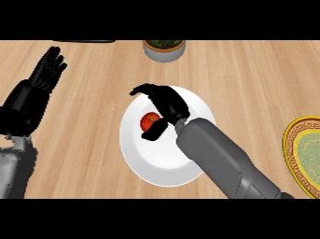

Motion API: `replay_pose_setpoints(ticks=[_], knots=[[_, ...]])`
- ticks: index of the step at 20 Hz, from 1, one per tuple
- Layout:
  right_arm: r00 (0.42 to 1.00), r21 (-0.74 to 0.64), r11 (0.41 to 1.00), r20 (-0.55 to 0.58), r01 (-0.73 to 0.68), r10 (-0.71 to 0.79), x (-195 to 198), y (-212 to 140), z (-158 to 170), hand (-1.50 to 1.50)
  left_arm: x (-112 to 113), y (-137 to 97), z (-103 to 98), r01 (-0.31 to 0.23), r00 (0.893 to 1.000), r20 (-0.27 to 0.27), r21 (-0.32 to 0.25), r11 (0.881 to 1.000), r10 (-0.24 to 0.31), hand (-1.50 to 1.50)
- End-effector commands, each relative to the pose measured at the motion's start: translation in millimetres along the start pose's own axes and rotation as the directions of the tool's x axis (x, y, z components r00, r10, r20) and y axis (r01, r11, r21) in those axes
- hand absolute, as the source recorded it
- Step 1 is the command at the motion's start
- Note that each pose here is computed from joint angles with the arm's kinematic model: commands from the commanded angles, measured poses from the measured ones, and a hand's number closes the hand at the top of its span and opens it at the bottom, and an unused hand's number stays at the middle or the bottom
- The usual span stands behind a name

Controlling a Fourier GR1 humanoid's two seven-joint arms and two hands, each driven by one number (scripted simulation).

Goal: Pick the tomato from the plate and place it in the plate

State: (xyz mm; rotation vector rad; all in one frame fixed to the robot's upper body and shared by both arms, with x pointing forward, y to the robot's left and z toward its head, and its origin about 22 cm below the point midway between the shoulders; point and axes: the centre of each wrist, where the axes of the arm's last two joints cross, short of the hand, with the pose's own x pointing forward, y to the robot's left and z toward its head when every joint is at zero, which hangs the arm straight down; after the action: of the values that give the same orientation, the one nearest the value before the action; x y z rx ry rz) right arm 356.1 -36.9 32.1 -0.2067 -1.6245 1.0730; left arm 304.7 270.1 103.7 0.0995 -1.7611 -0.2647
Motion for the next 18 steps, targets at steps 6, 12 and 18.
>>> replay_pose_setpoints(ticks=[6, 12, 18], knots=[[0.955, -0.169, 0.941, 0.101, 0.292, -0.278, 11.0, -12.4, -6.9, -1.50, 3.1, -7.6, -0.1, 0.005, 1.000, -0.018, -0.004, 1.000, -0.005, 0.00], [0.890, -0.178, 0.873, 0.123, 0.455, -0.439, -20.5, -42.3, -5.0, -1.50, -8.0, 4.8, -6.9, 0.009, 1.000, -0.021, 0.037, 0.999, -0.008, 0.00], [0.855, -0.265, 0.814, 0.135, 0.518, -0.500, -73.0, -77.9, 14.1, -1.50, 1.5, 12.4, 3.2, 0.021, 1.000, -0.021, 0.033, 0.999, -0.020, 0.00]])
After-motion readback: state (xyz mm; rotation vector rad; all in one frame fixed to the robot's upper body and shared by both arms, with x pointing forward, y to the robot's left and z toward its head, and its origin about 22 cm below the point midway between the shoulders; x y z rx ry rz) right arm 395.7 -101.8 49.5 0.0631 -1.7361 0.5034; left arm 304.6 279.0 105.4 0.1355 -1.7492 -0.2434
